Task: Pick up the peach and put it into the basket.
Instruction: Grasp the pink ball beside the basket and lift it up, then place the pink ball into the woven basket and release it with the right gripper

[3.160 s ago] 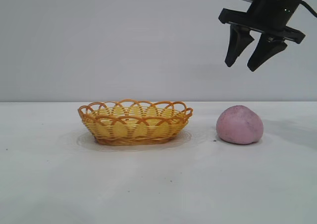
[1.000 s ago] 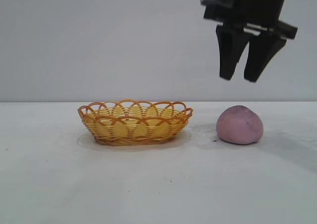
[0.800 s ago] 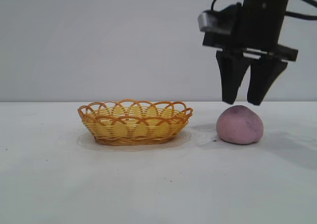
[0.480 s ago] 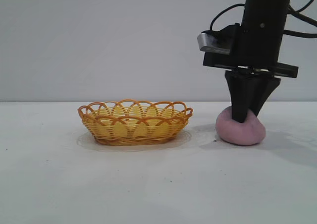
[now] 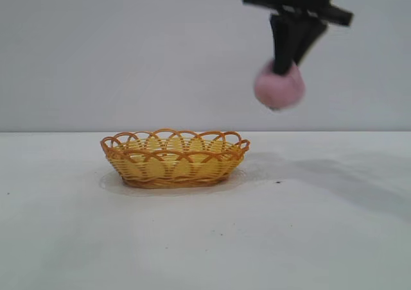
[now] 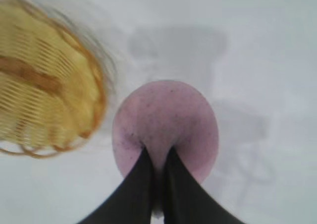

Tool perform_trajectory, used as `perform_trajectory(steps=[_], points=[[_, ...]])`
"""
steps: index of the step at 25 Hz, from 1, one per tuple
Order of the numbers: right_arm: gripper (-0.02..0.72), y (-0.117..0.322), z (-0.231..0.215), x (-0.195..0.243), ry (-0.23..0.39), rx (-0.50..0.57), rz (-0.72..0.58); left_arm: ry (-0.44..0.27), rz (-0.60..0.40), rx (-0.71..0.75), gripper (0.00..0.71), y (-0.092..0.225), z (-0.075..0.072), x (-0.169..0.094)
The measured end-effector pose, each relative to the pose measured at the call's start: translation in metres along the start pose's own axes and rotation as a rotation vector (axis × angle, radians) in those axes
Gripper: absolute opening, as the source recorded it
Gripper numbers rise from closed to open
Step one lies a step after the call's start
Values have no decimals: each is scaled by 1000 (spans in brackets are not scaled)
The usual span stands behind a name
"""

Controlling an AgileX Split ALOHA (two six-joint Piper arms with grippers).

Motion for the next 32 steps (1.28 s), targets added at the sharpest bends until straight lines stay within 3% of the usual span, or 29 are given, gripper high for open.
perform_trajectory(steps=[5,14,15,17,19,20,24,26,28,31,32], points=[[0,6,52,21,-43,-107,43,0,0,0,505,0,0,0],[0,11,72,82,-61,-152,92,0,0,0,505,0,0,0],[57,11,72,84,-62,-149,89,0,0,0,505,0,0,0],[57,8,75,88,-79,-136,72,0,0,0,505,0,0,0],[129,6,79,88,-103,-126,61,0,0,0,505,0,0,0],[118,6,81,88,-118,-122,57,0,0,0,505,0,0,0],[262,8,84,87,-140,-121,71,0,0,0,505,0,0,0],[250,12,84,87,-141,-123,92,0,0,0,505,0,0,0],[291,13,82,87,-130,-131,103,0,0,0,505,0,0,0],[276,13,73,88,-73,-127,107,0,0,0,505,0,0,0],[319,13,68,87,-45,-127,107,0,0,0,505,0,0,0]])
Point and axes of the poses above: a point on each arm's last joint axis where the gripper is mounted, x pointing out along that axis toward the gripper, z along the wrist's bending axis when the last joint is at zero, y = z × x, the point moved 7 cm from there along x, pointing out along that axis toward the gripper, and after that the axes turned 11 degrees about x, right-handed, at the moved point
